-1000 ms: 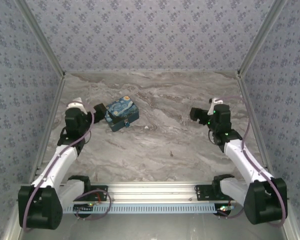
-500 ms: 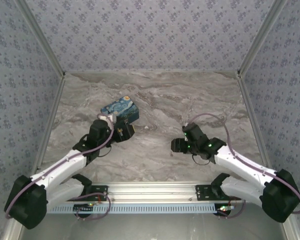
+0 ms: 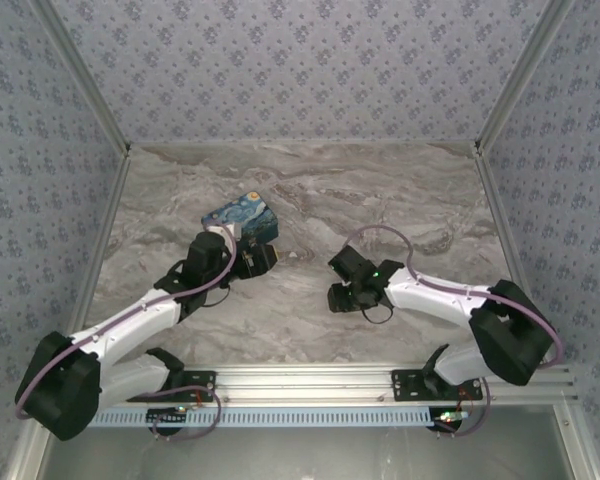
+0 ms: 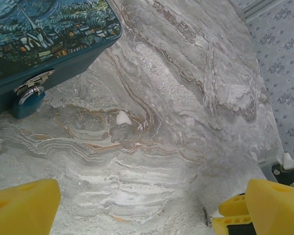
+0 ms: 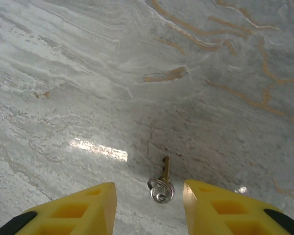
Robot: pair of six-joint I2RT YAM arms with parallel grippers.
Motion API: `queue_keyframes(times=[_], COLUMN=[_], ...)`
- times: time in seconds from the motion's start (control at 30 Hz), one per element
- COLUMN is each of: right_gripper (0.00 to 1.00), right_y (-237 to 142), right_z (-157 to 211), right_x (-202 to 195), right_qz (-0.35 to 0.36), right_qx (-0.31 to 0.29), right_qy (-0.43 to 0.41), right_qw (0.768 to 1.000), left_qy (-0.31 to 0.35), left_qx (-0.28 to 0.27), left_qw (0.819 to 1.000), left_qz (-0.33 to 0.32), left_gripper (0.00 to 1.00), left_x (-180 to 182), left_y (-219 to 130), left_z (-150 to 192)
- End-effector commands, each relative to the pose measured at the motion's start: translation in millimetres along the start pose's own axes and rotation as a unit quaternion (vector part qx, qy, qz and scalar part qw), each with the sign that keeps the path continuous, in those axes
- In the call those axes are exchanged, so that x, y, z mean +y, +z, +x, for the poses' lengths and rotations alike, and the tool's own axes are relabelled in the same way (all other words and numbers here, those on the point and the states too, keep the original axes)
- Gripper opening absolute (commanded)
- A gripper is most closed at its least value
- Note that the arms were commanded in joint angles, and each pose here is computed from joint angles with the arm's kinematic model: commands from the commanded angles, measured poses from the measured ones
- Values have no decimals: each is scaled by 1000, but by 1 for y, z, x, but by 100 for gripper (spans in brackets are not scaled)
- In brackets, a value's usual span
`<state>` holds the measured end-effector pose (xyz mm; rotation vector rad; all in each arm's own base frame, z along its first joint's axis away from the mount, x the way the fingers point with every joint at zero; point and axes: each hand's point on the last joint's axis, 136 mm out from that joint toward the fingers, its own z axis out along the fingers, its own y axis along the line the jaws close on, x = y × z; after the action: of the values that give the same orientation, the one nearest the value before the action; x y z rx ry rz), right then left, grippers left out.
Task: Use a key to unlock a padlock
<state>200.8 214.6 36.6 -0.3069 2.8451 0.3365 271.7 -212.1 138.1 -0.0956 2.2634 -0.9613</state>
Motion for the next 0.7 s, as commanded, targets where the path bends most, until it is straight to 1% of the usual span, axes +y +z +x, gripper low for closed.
queue_keyframes(times=[0.0,0.13,0.37,0.67], right_gripper=[42,42,37,33], right_y=[-2,-2,2,7], right_z=[2,6,17,16], right_x=[-6,-8,-8,-3], right_qz=[27,30,25,25], right_qx=[11,17,39,51], right_qy=[-15,-16,-21,-31], right_qw=[999,999,999,998], left_qy=[8,12,15,13], left_qx=[-18,-21,-20,-15], left_qw=[1000,1000,1000,1000], left_qz=[13,10,1,-7], left_gripper=[97,98,99,99], left_x=[-14,-15,-13,-10], left_y=[-4,-6,-4,-4], left_z=[-12,-15,-16,-14])
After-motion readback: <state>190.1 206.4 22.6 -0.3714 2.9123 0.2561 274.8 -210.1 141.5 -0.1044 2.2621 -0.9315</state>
